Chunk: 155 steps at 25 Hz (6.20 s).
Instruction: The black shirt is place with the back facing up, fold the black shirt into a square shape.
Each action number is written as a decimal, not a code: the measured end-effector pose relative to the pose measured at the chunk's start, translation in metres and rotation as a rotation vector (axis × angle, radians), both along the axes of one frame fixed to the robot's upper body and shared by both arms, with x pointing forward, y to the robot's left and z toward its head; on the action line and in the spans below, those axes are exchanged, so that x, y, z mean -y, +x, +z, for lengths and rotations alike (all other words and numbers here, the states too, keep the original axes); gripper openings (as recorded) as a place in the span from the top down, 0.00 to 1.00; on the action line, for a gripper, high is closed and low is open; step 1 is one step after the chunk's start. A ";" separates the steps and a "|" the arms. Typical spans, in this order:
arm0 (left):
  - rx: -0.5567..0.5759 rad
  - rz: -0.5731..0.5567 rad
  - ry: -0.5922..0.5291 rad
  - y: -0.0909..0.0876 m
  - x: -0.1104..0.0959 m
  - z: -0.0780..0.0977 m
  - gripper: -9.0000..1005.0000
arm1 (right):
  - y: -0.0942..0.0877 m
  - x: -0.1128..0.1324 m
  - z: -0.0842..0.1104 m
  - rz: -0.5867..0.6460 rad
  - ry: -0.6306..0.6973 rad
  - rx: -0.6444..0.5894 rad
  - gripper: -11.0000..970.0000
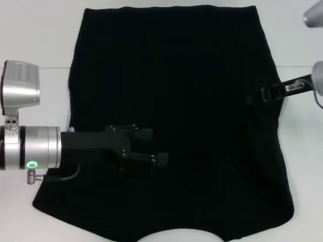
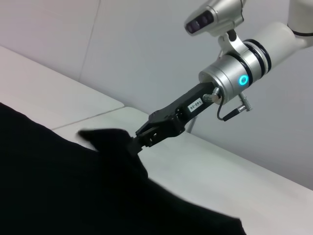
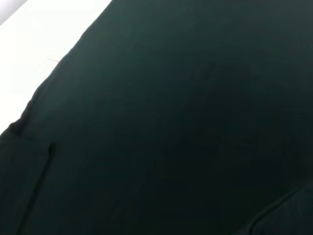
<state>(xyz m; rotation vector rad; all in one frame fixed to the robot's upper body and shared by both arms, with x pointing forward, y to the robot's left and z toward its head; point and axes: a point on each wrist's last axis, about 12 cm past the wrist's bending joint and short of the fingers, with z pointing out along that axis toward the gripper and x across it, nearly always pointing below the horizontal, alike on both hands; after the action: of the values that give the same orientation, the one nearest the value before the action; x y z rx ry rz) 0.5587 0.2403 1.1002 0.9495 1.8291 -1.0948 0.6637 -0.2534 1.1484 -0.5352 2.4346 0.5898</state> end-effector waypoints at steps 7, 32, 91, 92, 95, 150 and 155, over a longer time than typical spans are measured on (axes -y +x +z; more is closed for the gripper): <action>0.003 0.027 -0.007 0.000 -0.005 0.000 0.07 | -0.002 -0.011 0.001 0.019 0.008 -0.025 0.88; -0.327 0.326 0.153 -0.021 -0.090 -0.004 0.07 | -0.068 0.069 -0.019 -0.034 0.315 -0.193 0.05; -0.511 0.304 0.399 -0.024 -0.099 -0.006 0.07 | -0.046 0.012 -0.010 0.241 0.239 -0.065 0.07; -0.510 0.306 0.399 -0.024 -0.099 -0.006 0.07 | -0.046 0.012 -0.010 0.240 0.239 -0.064 0.07; -0.505 0.309 0.403 -0.023 -0.100 -0.006 0.09 | -0.045 0.012 -0.009 0.238 0.244 -0.060 0.08; -0.477 0.309 0.374 -0.016 -0.090 -0.006 0.95 | -0.106 0.085 -0.045 0.057 0.247 -0.370 0.18; -0.480 0.305 0.372 -0.016 -0.089 -0.007 0.95 | -0.098 0.073 -0.045 0.073 0.210 -0.374 0.18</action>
<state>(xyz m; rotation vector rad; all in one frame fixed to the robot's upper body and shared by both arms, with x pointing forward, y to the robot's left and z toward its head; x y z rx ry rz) 0.5424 0.3291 1.0929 0.6020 2.5379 -0.8527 0.5654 -0.3264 1.1036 -0.4600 2.6602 1.0432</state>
